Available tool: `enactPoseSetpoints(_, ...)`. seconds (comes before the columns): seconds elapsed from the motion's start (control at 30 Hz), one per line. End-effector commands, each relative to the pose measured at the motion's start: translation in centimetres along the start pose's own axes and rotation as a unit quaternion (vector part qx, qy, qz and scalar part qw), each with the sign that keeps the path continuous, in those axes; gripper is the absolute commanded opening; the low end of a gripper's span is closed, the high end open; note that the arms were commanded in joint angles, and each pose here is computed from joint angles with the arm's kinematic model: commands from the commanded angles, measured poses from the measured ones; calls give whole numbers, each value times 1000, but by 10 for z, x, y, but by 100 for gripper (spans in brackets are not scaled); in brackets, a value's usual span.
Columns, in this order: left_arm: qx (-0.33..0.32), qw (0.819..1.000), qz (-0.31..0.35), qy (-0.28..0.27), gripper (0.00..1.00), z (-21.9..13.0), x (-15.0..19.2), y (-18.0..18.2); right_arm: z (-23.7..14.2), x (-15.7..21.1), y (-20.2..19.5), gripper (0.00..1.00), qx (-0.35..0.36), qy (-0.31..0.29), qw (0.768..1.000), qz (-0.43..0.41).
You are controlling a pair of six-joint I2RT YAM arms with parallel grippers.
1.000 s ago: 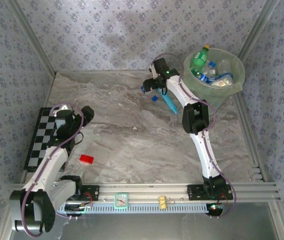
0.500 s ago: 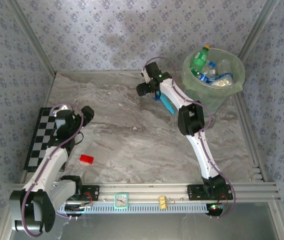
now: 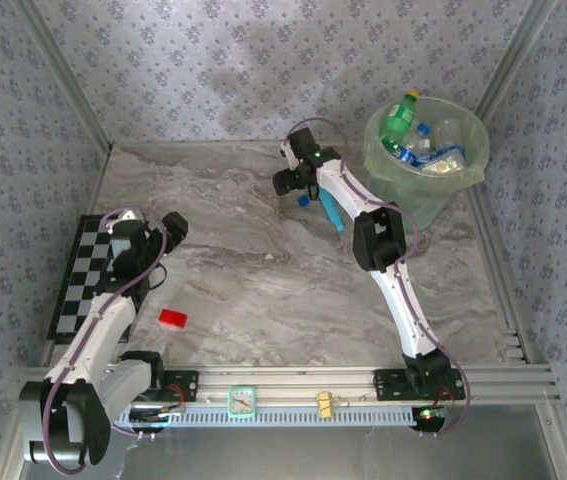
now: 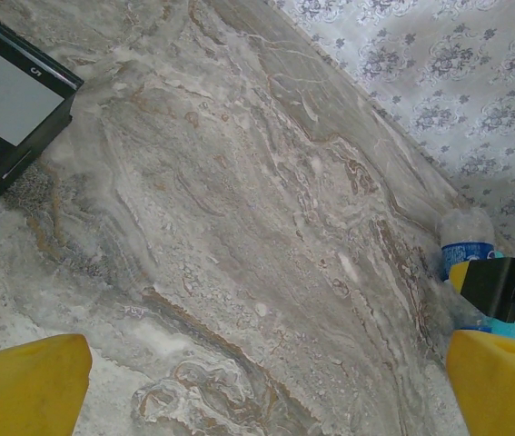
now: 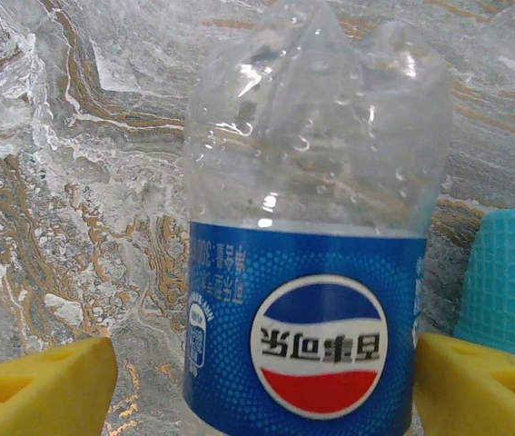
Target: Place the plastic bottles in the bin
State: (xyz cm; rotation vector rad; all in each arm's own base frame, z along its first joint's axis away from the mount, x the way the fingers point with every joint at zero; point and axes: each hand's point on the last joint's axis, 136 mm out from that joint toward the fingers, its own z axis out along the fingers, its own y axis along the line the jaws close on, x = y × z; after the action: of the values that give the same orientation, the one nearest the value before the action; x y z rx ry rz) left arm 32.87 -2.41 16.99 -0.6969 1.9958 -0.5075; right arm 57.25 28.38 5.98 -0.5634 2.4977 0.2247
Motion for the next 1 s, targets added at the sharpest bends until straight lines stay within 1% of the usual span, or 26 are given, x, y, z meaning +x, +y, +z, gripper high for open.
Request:
enactPoseSetpoints(0.0, 12, 1000, -1, -10, 100, -4, -7, -5, 17, 12, -7, 83, 8, 14, 1000, 2)
enactPoseSetpoints(0.13, 10, 1000, -2, -11, 100, -6, -8, -6, 20, 13, -7, 80, 8, 16, 1000, 4)
enactPoseSetpoints(0.2, 7, 1000, -2, -12, 100, -6, -8, -4, 20, 13, -6, 77, 8, 17, 1000, 4)
enactPoseSetpoints(0.3, 3, 1000, -2, -14, 100, -6, -7, -2, 20, 13, -5, 69, 3, 17, 1000, 3)
enactPoseSetpoints(0.43, 1, 1000, 0, -14, 100, -5, -7, -1, 15, 8, 0, 54, -12, 10, 1000, 6)
enactPoseSetpoints(0.5, -1, 1000, 0, -12, 100, -4, -6, 0, 8, -1, 3, 51, -24, -3, 1000, 9)
enactPoseSetpoints(0.57, -1, 1000, 0, -11, 100, -3, -6, 1, -4, -13, 7, 48, -34, -21, 999, 12)
enactPoseSetpoints(0.7, 0, 1000, 0, -10, 100, -1, -5, 0, -39, -41, 16, 46, -58, -62, 996, 16)
enactPoseSetpoints(0.97, 9, 1000, 0, -9, 100, -1, -5, -3, -129, -87, 37, 44, -126, -141, 982, 21)
